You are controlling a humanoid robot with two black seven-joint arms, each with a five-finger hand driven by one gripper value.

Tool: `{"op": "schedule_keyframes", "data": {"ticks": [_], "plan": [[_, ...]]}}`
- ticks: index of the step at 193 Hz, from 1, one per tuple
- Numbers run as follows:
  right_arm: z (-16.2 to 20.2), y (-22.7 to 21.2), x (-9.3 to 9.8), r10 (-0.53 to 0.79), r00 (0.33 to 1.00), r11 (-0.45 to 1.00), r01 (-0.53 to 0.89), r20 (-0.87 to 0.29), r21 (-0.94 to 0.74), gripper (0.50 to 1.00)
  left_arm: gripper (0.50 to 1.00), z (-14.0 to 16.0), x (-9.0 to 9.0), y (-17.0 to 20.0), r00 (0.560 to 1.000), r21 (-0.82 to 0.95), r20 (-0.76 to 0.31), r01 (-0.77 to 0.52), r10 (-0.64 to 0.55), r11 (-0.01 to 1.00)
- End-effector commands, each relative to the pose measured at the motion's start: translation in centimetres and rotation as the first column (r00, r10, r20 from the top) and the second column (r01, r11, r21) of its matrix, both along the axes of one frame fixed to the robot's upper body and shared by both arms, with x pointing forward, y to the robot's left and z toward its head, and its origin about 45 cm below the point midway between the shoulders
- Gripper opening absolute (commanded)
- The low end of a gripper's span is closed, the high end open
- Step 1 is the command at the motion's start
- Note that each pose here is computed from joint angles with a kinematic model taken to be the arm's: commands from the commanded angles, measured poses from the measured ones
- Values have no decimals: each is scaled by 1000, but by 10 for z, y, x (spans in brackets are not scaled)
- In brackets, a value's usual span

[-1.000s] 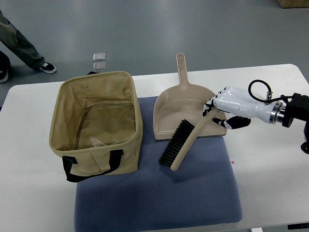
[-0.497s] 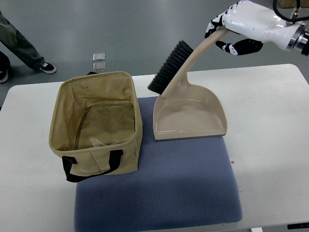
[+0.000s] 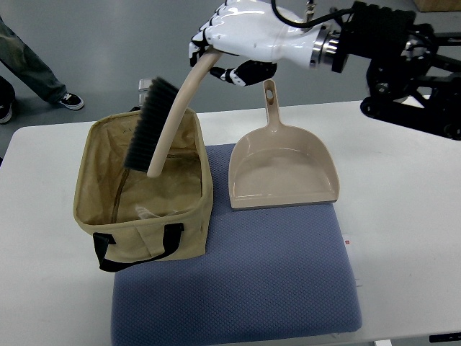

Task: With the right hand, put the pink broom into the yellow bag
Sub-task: 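Lift the brush and carry it over the tan bag, then lower the brush into the bag and open the right hand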

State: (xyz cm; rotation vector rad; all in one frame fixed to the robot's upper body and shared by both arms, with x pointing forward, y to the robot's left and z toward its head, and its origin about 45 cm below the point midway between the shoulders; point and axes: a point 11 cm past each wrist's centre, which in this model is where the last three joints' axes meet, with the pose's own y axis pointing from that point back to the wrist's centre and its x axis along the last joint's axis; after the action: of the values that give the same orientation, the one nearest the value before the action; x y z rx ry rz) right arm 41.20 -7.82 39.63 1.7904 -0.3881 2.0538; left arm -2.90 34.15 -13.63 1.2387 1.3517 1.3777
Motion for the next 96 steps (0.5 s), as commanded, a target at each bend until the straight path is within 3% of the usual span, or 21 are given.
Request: {"op": "schedule_keyframes", "data": {"ticks": [1,47,58,69,84,96], "plan": [[-19,15,-3,25,1000,1000,-26,-17,-7,500,1000,0,0,0,1000,0,0,1,-1,1000],[-36,21,-1,23,1000,999,-22,-16,49,507,1000,0,0,0,1000,0,0,0,0,1000],[-40,19,-1,20,1000,999,-18,-22,51,576,1000,0,0,0,1000,-1,0,1,-1,1000],[-41,18,0,15,1000,999,-14,-27,52,707,1000,0,0,0,1000,-1,0,0,0,1000],[-41,14,2,6,1000,999,-5,-25,51,821,1000,0,0,0,1000,0,0,1,-1,1000],[-40,8,5,-9,1000,999,10,-27,45,860,1000,0,0,0,1000,-1,0,0,0,1000]]}}
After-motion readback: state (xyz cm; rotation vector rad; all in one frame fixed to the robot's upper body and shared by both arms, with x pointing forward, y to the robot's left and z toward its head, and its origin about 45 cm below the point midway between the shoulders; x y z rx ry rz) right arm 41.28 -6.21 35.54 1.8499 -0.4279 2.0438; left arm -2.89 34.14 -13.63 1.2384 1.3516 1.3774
